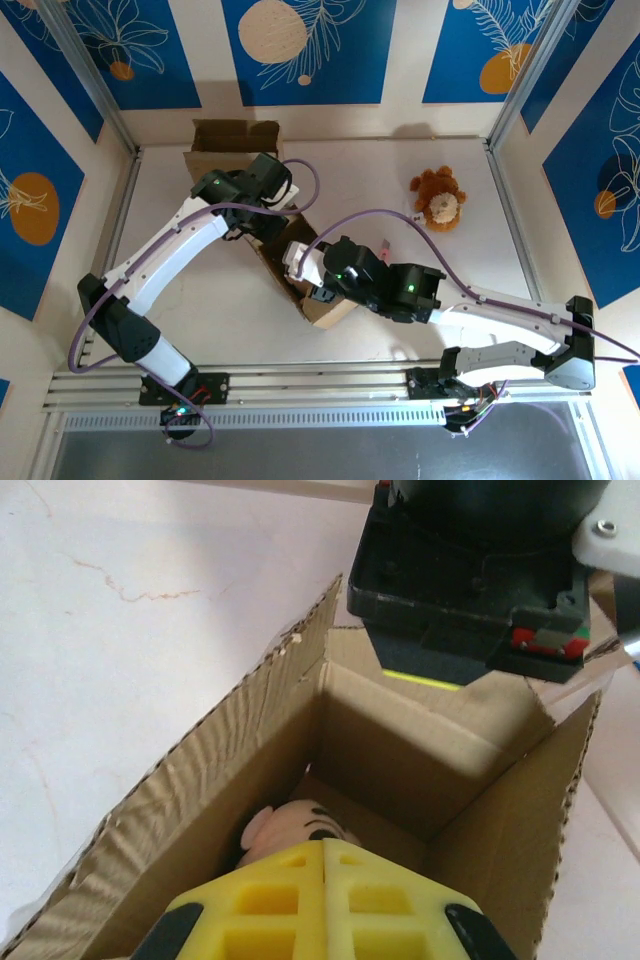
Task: Unpack the express box
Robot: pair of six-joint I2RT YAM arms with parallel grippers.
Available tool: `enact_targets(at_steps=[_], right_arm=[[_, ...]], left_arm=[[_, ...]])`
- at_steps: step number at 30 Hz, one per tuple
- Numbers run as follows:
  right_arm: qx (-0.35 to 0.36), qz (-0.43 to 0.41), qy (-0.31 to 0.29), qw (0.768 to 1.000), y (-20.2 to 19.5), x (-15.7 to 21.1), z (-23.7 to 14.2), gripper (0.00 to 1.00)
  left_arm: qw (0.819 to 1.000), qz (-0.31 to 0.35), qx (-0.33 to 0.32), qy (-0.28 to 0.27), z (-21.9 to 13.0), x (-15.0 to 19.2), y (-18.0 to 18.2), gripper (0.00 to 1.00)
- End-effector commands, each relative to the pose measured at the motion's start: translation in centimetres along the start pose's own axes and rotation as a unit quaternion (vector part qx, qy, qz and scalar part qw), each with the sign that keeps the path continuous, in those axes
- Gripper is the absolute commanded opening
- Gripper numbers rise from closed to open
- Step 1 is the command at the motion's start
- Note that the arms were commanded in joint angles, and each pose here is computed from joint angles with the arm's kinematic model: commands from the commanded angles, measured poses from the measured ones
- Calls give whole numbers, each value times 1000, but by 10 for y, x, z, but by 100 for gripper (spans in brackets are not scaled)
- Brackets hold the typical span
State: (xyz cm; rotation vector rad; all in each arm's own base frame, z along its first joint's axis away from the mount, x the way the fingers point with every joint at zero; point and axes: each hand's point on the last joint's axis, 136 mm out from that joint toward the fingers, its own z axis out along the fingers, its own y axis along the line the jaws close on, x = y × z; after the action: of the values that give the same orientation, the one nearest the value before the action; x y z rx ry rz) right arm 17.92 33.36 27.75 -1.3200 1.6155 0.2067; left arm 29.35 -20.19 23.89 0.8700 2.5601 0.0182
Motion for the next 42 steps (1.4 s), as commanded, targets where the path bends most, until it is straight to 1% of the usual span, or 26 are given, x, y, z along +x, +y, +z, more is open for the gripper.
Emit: enact_targets(at_steps=[1,6,9,16,18,21,24,27,31,35,39,42], right_arm=[[43,-35,-5,998,-8,-8,10,0],[71,-101,20,992,-5,-4,19,0],[75,-149,38,985,0,1,24,0],[75,-260,105,957,11,27,49,0],[71,-274,113,952,12,32,53,0],[63,-276,118,952,13,33,55,0],[40,-258,136,956,15,41,55,0],[2,-215,164,963,19,53,55,0],[-56,-127,183,973,22,61,51,0],[-91,-43,172,980,17,61,47,0],[-109,23,152,982,6,56,41,0],[-85,40,161,983,-6,61,44,0]], left_arm=[[1000,-14,23,-14,-15,0,-1,0],[1000,-10,25,-14,-16,1,-1,0],[1000,-7,24,-13,-16,1,0,0],[1000,0,20,-10,-14,2,3,0],[1000,1,21,-11,-14,2,3,0],[1000,3,22,-12,-14,2,3,0],[1000,3,24,-16,-14,1,3,0],[999,3,28,-20,-16,-1,2,0],[999,4,31,-26,-18,-2,0,0],[999,6,33,-32,-19,-2,0,0],[999,9,32,-33,-18,-1,0,0],[999,9,31,-34,-18,0,0,0]])
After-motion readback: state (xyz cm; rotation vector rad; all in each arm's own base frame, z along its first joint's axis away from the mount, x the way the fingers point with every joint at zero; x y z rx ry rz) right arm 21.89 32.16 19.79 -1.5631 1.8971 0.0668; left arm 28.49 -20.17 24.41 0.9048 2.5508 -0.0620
